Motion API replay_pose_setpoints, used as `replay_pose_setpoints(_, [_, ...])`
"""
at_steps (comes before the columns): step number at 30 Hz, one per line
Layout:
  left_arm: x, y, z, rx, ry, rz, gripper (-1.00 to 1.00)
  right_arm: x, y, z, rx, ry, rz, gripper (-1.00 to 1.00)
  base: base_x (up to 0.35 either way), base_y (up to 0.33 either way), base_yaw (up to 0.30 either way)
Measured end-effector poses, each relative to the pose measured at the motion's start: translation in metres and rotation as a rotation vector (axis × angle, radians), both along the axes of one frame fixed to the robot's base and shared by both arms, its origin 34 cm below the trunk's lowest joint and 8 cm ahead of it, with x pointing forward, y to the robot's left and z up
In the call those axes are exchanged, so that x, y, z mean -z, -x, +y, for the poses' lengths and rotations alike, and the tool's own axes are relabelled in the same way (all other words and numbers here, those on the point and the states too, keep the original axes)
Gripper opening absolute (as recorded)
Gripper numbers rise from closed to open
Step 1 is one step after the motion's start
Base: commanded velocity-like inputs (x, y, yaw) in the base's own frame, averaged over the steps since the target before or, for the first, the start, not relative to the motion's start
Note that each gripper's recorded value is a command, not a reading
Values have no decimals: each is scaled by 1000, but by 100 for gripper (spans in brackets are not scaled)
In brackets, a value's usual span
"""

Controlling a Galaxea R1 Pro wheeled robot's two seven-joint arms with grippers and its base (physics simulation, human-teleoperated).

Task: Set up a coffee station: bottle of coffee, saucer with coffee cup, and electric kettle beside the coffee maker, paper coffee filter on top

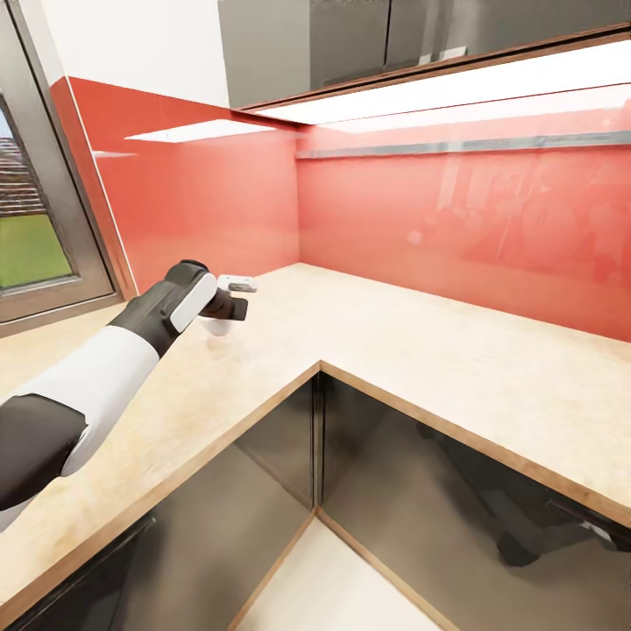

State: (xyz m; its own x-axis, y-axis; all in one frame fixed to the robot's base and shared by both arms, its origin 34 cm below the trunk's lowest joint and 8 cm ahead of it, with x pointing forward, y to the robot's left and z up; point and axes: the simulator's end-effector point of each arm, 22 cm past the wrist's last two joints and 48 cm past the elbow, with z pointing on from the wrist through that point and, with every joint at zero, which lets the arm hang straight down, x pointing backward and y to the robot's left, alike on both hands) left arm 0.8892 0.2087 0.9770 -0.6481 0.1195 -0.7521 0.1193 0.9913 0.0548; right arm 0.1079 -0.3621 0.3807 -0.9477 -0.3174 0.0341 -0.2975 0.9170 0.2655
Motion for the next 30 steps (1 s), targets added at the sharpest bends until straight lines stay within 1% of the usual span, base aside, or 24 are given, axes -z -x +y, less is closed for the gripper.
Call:
replay_pose_setpoints(4, [-9, -1, -2, 4, 4, -7, -100, -6, -1, 0, 0, 0, 0, 100, 0, 0, 0])
replay_pose_setpoints(5, [-19, -1, -8, 19, 10, -31, -100, -6, -1, 0, 0, 0, 0, 100, 0, 0, 0])
replay_pose_setpoints(6, [-24, -2, -10, 25, 9, -44, -100, -6, -1, 0, 0, 0, 0, 100, 0, 0, 0])
replay_pose_setpoints(7, [-43, -2, -15, 44, 8, -87, -100, -6, -1, 0, 0, 0, -1, 100, 0, 0, 0])
replay_pose_setpoints(8, [-49, -2, -18, 51, 9, -104, -100, -6, -1, 0, 0, 0, -1, 100, 0, 0, 0])
replay_pose_setpoints(9, [-68, 0, -23, 71, 11, -148, -100, -6, -1, 0, 1, 0, -1, 100, 0, 0, 0])
replay_pose_setpoints(10, [-78, 1, -26, 81, 14, -173, -100, -6, -1, 0, 1, 0, -1, 100, 0, 0, 0])
replay_pose_setpoints(15, [-115, 6, -37, 114, 34, -256, -100, -6, -1, 0, 1, 0, -1, 100, 0, 0, 0])
replay_pose_setpoints(17, [-143, 12, -32, 125, 31, -326, -100, -6, -1, 0, 1, 0, -1, 100, 0, 0, 0])
replay_pose_setpoints(19, [-155, 15, -29, 130, 31, -354, -100, -6, -1, 0, 1, 0, -1, 100, 0, 0, 0])
replay_pose_setpoints(21, [-167, 19, -21, 127, 22, -385, -100, -6, -1, 0, 2, 0, -1, 100, 0, 0, 0])
replay_pose_setpoints(22, [-169, 19, -18, 126, 23, -390, -100, -6, -1, 0, 2, 0, -1, 100, 0, 0, 0])
replay_pose_setpoints(24, [-174, 20, -6, 113, 13, -403, -100, -6, -2, 0, 2, 0, -2, 100, 0, 0, 0])
replay_pose_setpoints(27, [-177, 21, 0, 109, 10, -409, -100, -6, -1, 0, 2, 0, -1, 100, 0, 0, 0])
replay_pose_setpoints(30, [-177, 21, 1, 109, 9, -411, -100, -6, -1, 0, 2, 0, -1, 100, 0, 0, 0])
